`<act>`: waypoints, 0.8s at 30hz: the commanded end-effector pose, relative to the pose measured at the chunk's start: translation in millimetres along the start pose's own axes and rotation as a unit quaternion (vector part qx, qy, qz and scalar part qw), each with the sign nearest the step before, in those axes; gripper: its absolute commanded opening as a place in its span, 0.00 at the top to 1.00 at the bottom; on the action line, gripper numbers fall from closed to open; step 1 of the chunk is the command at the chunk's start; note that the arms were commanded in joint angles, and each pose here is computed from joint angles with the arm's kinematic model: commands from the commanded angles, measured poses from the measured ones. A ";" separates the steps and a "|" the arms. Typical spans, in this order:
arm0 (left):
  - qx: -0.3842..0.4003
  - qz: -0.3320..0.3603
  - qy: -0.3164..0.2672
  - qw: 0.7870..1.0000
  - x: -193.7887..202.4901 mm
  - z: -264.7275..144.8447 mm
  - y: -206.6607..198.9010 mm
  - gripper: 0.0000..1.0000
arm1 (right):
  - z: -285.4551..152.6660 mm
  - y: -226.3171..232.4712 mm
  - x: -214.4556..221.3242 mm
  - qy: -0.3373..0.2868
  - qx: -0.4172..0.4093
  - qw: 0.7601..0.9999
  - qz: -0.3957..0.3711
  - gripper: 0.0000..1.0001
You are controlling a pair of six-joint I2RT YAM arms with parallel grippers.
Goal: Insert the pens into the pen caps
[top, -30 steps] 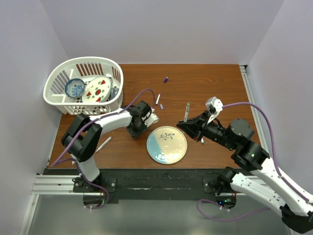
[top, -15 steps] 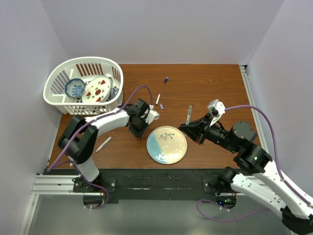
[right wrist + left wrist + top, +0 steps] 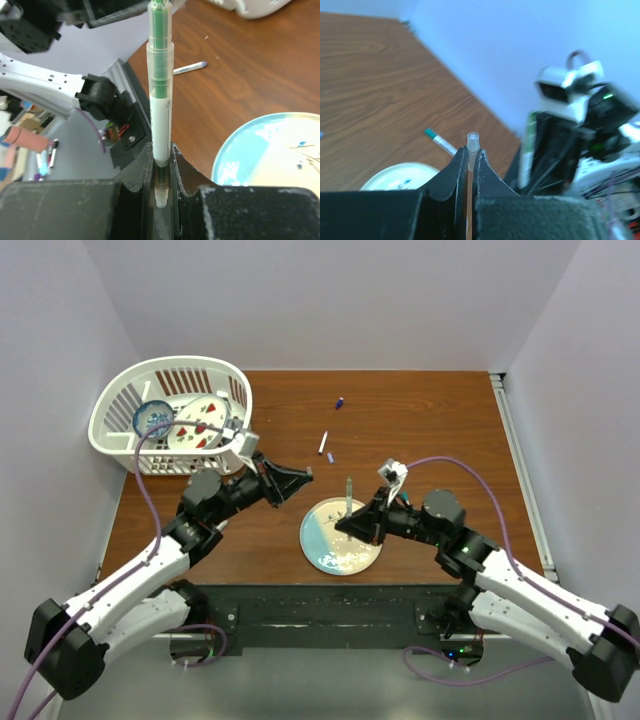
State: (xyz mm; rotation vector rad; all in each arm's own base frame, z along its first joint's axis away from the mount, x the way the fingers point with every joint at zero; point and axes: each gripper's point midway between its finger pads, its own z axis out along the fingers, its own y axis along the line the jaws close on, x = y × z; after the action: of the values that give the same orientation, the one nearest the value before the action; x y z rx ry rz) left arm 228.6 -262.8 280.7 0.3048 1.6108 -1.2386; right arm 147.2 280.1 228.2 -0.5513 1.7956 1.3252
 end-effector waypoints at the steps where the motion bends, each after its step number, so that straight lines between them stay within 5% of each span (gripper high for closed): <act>1: 0.120 -0.078 -0.111 0.984 -42.0 -13.3 -50.4 1.00 | 15.9 38.9 -22.1 -0.040 -0.085 0.996 -0.004 1.00; 9: 0.138 -0.090 -0.143 0.976 -55.3 -19.7 -59.1 1.00 | 36.3 46.7 -11.9 -0.022 -0.093 0.995 -0.008 1.00; 24: 0.160 -0.099 -0.093 0.978 -39.7 -10.1 -65.2 1.00 | 41.7 50.7 -6.8 -0.010 -0.091 0.996 -0.016 1.00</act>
State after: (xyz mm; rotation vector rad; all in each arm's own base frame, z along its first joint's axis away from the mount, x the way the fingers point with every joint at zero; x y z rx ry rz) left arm 204.0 -264.9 325.4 0.1636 1.3879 -1.5805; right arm 124.1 330.2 232.4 -0.6646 1.7456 1.4720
